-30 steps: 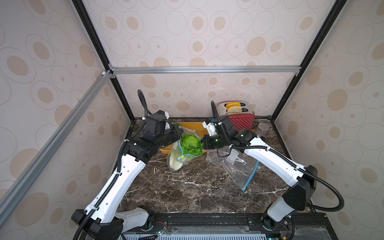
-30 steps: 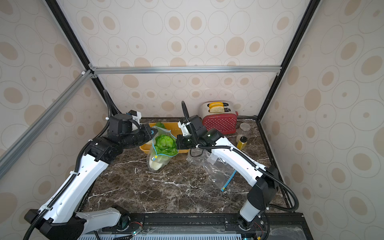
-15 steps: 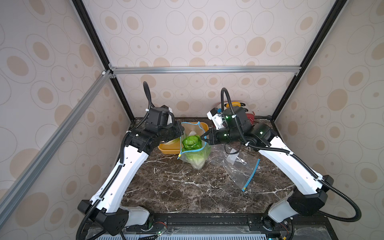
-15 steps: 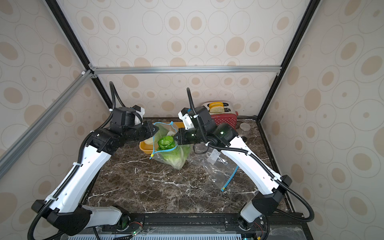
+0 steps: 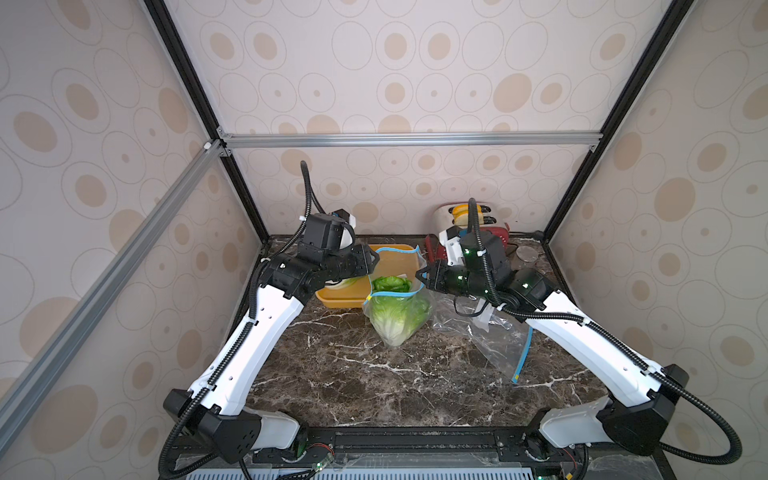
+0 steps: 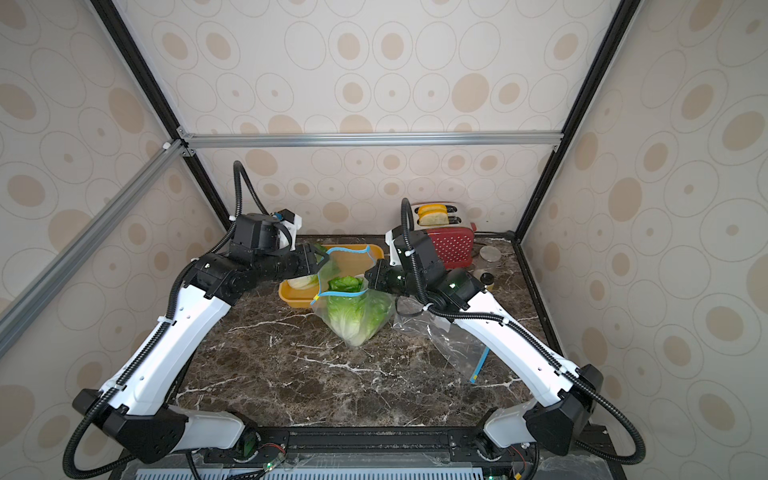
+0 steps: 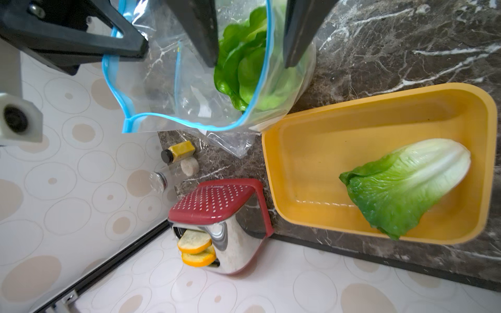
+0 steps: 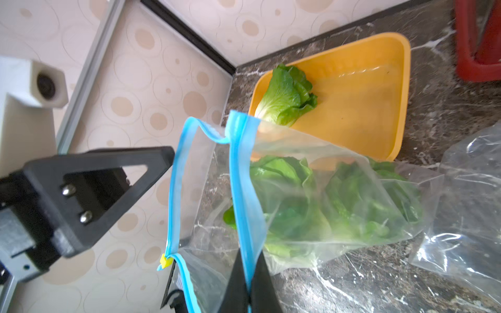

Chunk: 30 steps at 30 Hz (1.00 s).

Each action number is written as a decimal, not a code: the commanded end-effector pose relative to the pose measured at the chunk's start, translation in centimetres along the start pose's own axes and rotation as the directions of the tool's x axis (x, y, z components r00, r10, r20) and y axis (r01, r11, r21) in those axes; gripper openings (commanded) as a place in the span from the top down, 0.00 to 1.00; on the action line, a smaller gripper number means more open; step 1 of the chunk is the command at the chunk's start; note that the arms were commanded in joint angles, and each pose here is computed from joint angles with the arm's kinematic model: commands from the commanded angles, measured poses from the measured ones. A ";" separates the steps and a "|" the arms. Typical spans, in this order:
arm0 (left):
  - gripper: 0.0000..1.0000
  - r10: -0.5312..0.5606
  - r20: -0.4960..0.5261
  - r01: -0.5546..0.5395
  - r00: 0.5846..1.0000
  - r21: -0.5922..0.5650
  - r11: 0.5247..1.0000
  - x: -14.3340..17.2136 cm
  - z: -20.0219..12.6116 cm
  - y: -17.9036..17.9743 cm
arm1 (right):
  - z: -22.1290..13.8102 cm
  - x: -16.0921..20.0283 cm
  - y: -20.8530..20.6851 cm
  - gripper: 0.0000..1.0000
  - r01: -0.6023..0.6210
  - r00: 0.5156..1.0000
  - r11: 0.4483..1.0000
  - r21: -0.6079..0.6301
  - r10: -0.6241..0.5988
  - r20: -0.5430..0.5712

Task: Put the chinese cabbages into a zipper bag and zip it
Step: Adjust the zipper food storage bag at the center of the board, then pick up the zipper food storage bag at the center of the board.

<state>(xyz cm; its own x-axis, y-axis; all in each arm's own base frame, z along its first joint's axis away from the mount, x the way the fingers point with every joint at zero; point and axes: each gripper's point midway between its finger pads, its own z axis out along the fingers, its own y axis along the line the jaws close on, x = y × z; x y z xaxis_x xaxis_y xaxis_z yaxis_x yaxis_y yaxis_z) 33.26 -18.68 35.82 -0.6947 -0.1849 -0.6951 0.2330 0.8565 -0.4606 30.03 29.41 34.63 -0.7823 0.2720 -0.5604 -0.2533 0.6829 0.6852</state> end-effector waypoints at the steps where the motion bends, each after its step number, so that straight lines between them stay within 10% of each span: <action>1: 0.46 0.221 0.156 -0.215 0.963 -0.054 0.975 -1.8 -4.4 0.3 | -2.7 -3.6 1.5 1.00 -0.067 0.980 0.996 -0.057 0.076 0.182; 11: 0.31 0.415 0.403 -0.431 0.816 -0.053 0.901 1.8 -6.8 1.5 | -3.1 -4.0 -1.6 1.00 -0.172 0.947 0.985 -0.028 0.173 0.270; 30: 0.44 0.358 0.415 -0.492 0.836 0.282 0.824 6.8 0.7 -2.3 | -5.3 -6.1 0.2 1.00 -0.240 0.887 0.948 -0.209 0.302 0.350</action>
<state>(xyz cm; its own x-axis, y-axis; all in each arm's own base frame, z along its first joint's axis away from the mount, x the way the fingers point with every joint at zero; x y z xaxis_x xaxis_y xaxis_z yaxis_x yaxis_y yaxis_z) 28.98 -20.32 28.64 -0.2903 -0.0133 -0.9568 0.6509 0.7302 -0.2077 31.65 24.79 36.95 -0.6265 0.6187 -0.4740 -0.1105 0.5315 0.8398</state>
